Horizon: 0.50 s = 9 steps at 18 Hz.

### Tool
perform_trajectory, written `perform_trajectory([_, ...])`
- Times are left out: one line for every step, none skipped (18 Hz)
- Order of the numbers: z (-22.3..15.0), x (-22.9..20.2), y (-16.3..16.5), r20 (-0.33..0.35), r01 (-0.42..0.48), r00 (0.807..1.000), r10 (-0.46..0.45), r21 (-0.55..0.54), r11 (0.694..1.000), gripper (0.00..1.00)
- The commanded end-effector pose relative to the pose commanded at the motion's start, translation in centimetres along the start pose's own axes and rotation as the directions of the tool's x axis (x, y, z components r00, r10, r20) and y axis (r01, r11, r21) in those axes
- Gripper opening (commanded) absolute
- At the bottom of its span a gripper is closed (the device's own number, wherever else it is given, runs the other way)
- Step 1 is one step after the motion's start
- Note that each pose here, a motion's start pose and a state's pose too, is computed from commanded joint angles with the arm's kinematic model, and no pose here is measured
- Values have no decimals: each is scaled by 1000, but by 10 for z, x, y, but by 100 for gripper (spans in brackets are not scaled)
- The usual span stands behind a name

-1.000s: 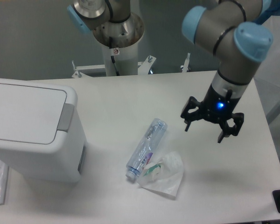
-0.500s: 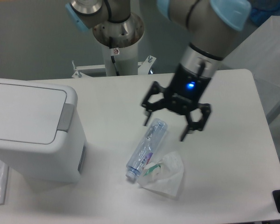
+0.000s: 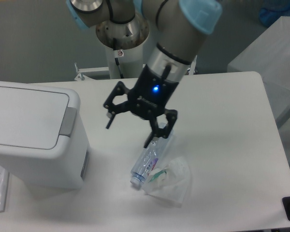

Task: Open the trash can
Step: 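Move the gripper across the table toward the trash can lid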

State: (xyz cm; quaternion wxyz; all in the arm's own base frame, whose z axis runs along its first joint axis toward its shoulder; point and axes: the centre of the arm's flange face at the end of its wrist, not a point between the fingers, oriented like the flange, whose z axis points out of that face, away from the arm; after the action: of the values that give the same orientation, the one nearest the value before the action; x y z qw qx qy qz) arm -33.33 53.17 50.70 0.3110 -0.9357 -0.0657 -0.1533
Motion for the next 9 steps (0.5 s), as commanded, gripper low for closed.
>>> perform_trajectory([4, 4, 0, -7, 15, 1000, -15, -5, 1000, 100])
perform_trajectory([10, 10, -1, -15, 15, 1000, -15, -11, 1000, 100])
perform_trajectory([14, 14, -2, -21, 10, 1000, -10, -16, 1000, 100])
perform_trajectory([17, 17, -1, -27, 10, 1000, -10, -21, 1000, 100])
perform_trajectory([22, 20, 2, -33, 10, 999, -11, -30, 999, 100])
perform_trajectory([27, 20, 6, -38, 14, 999, -15, -38, 999, 100])
perform_trajectory([28, 21, 10, -41, 19, 999, -21, -42, 999, 100])
perform_trajectory([31, 21, 12, -45, 22, 999, -25, -48, 999, 100])
perform_trajectory([33, 23, 15, -49, 26, 998, -29, -52, 998, 100])
